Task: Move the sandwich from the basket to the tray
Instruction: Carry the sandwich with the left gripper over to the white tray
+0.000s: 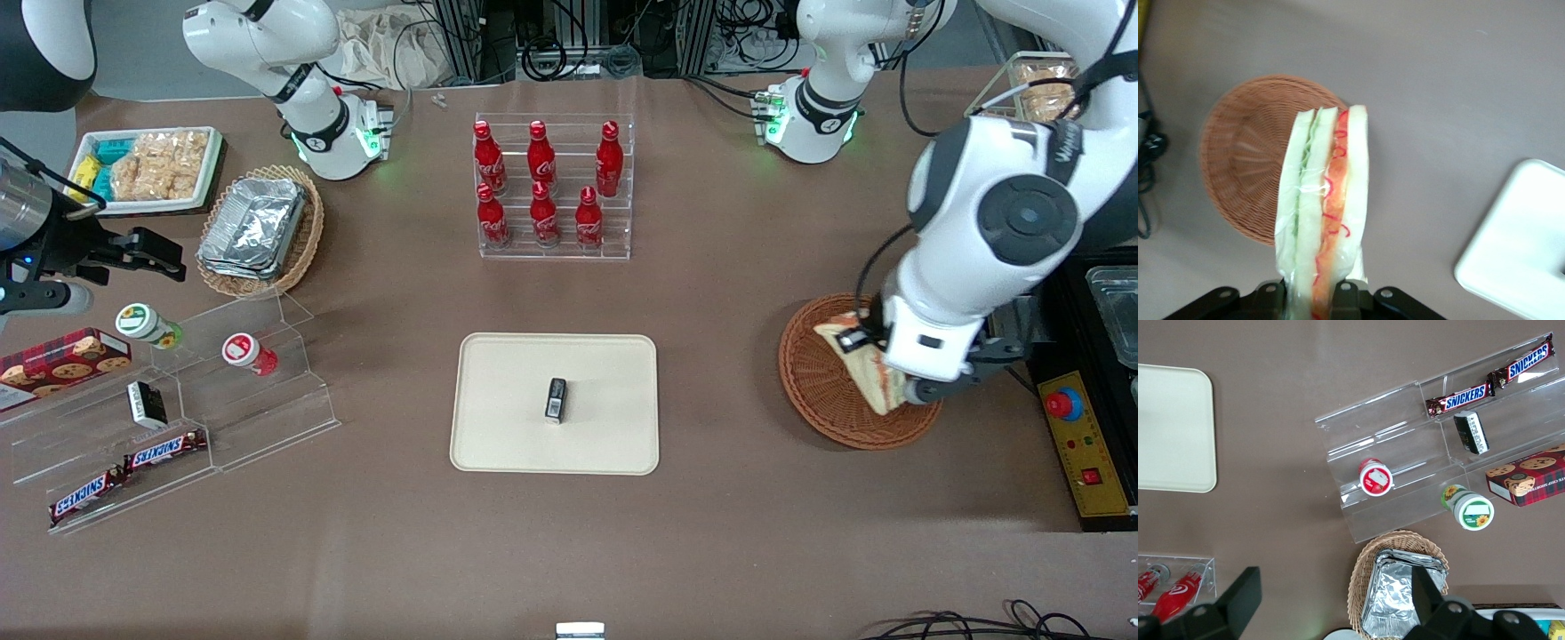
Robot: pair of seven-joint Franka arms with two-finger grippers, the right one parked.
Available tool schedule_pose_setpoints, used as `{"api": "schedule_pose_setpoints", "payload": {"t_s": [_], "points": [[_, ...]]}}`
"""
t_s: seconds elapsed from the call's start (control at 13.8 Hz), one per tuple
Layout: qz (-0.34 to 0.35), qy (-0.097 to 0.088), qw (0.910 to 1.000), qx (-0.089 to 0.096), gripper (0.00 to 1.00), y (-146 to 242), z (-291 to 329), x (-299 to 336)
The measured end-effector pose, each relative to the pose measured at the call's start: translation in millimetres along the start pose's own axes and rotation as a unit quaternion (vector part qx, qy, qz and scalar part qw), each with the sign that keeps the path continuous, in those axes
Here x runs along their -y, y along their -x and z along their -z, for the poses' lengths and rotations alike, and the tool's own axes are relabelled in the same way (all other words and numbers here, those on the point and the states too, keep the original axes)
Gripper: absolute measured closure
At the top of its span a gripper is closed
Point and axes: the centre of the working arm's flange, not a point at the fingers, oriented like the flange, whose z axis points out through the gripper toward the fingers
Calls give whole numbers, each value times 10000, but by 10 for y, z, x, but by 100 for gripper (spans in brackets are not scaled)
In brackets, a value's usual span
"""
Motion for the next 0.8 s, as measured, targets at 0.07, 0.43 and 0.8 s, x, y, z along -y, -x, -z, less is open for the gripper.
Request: {"api": "schedule_pose_setpoints", "payload": {"t_s": [0.07,0.43,0.8], "points": [[-326,85,9994,40,80,97,-19,-257],[-1468,256,9882,367,80,454,-902,-1594],[-1750,762,9807,415,80,576,-1894,-2267]]}}
